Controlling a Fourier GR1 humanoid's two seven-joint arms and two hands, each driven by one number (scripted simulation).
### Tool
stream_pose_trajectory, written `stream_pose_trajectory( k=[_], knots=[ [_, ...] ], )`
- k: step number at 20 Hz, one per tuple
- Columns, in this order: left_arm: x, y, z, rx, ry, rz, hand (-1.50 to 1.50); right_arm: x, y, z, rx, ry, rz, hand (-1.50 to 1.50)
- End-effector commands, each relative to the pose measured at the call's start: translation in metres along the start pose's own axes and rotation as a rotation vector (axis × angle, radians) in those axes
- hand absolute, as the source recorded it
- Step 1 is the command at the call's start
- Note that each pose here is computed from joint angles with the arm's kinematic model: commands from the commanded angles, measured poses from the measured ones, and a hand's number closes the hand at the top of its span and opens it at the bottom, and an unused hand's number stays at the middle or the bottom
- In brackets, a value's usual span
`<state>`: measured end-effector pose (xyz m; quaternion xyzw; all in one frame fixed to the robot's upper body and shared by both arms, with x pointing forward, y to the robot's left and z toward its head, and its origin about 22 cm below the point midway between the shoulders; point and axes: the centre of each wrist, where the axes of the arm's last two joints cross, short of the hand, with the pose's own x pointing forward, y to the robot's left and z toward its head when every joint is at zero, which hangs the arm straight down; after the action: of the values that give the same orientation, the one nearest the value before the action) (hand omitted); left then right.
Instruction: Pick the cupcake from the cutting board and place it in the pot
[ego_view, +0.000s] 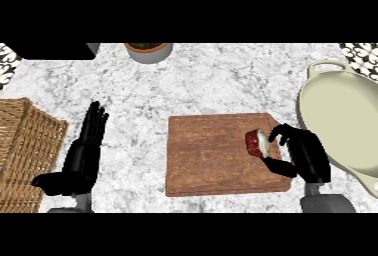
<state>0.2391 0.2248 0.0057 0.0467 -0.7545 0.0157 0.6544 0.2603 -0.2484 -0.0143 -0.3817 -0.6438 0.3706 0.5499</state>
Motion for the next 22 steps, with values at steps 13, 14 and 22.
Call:
stream_pose_trajectory(
  k=[13, 14, 22],
  knots=[
    [0.014, -0.014, -0.008, -0.09, -0.071, 0.003, 0.0, -0.094, -0.139, -0.069, -0.605, 1.169, 0.086, 1.5],
    [0.018, -0.017, -0.012, -0.106, -0.086, 0.007, 0.0, -0.097, -0.149, -0.073, -0.63, 1.21, 0.127, 1.5],
    [0.022, -0.033, -0.017, -0.178, -0.096, 0.025, 0.0, -0.101, -0.214, -0.109, -0.781, 1.572, 0.363, 1.5]
  ],
)
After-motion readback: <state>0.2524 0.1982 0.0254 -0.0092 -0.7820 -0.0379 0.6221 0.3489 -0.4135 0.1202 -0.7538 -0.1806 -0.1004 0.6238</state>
